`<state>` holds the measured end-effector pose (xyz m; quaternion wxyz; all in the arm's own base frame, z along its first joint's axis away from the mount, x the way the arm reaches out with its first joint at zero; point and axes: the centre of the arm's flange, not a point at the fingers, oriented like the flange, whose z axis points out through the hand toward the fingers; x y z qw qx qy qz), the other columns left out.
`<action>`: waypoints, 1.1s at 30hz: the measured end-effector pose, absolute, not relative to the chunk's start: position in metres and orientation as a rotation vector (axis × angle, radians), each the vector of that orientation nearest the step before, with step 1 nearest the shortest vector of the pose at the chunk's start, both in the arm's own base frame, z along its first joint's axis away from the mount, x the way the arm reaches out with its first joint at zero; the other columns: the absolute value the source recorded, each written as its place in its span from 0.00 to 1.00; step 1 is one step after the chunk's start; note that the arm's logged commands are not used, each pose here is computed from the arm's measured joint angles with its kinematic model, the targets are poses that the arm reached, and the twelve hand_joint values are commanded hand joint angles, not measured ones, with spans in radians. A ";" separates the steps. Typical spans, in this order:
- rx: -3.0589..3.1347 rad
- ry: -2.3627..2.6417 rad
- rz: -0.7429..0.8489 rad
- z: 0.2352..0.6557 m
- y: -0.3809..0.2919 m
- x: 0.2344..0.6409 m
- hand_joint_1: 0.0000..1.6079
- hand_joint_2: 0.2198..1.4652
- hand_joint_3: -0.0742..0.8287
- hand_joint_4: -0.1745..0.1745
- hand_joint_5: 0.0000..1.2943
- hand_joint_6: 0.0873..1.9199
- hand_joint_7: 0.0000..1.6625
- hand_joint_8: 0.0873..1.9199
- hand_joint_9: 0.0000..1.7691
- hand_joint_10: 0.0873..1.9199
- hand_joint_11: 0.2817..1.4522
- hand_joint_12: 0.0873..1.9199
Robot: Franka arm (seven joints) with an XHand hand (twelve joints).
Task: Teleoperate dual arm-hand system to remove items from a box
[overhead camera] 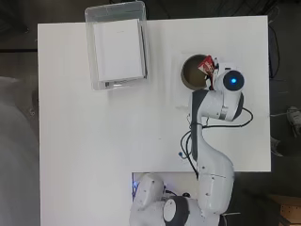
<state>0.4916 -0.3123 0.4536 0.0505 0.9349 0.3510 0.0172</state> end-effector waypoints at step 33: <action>3.093 0.077 -0.243 0.543 -0.500 0.238 0.24 0.70 0.08 0.69 0.44 0.00 0.38 0.00 0.39 0.00 0.18 0.00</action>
